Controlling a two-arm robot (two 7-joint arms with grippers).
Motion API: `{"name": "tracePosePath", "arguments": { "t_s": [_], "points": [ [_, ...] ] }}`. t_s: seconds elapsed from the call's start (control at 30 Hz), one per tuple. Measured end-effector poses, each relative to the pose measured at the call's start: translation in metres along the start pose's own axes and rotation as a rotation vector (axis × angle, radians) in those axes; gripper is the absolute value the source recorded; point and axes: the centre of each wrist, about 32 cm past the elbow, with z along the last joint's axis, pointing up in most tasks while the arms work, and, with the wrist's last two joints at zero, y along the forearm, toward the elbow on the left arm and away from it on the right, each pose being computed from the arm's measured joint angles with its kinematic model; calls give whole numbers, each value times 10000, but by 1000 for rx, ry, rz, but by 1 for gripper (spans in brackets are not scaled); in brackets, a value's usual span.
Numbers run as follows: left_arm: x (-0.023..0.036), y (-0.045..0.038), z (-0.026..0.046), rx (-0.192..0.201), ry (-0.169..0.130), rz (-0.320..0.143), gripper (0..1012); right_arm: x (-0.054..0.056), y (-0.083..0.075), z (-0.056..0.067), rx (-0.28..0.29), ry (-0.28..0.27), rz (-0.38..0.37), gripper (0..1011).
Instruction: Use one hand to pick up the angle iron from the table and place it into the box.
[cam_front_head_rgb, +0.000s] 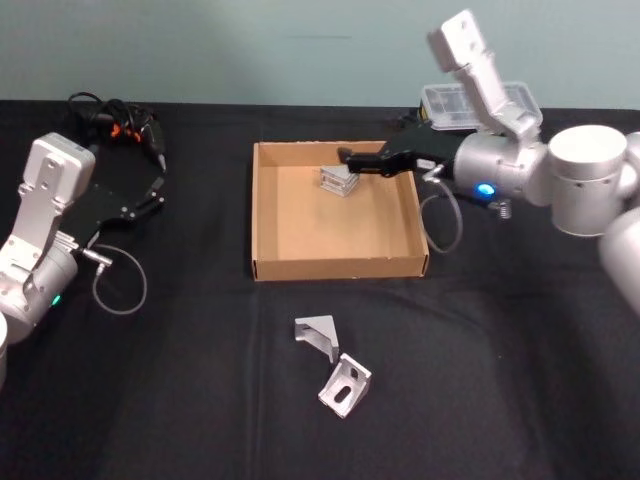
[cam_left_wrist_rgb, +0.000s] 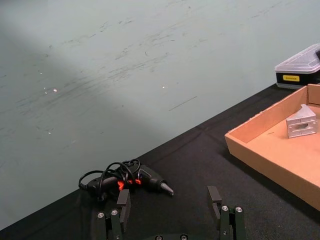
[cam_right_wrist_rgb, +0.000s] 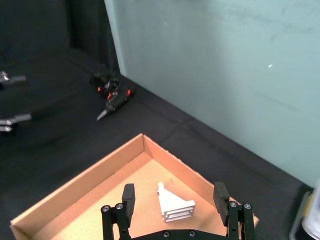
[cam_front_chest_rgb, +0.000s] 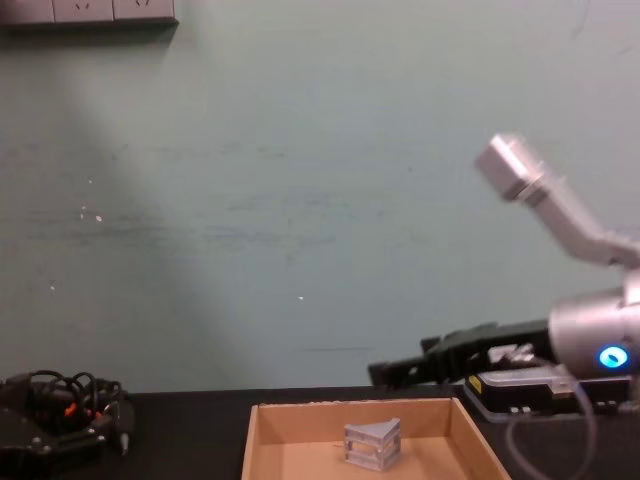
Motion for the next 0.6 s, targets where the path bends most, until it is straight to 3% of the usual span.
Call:
{"name": "tracePosePath", "arguments": {
  "t_s": [0.17, 0.33, 0.6],
  "points": [
    [0, 0, 0, 0, 0, 0, 1000, -42, -315, 74, 50, -1, -13, 1000],
    [0, 0, 0, 0, 0, 0, 1000, -152, -698, 140, 90, -1, -13, 1000],
    [0, 0, 0, 0, 0, 0, 1000, -360, -1148, 176, 92, 20, 20, 1000]
  ]
}}
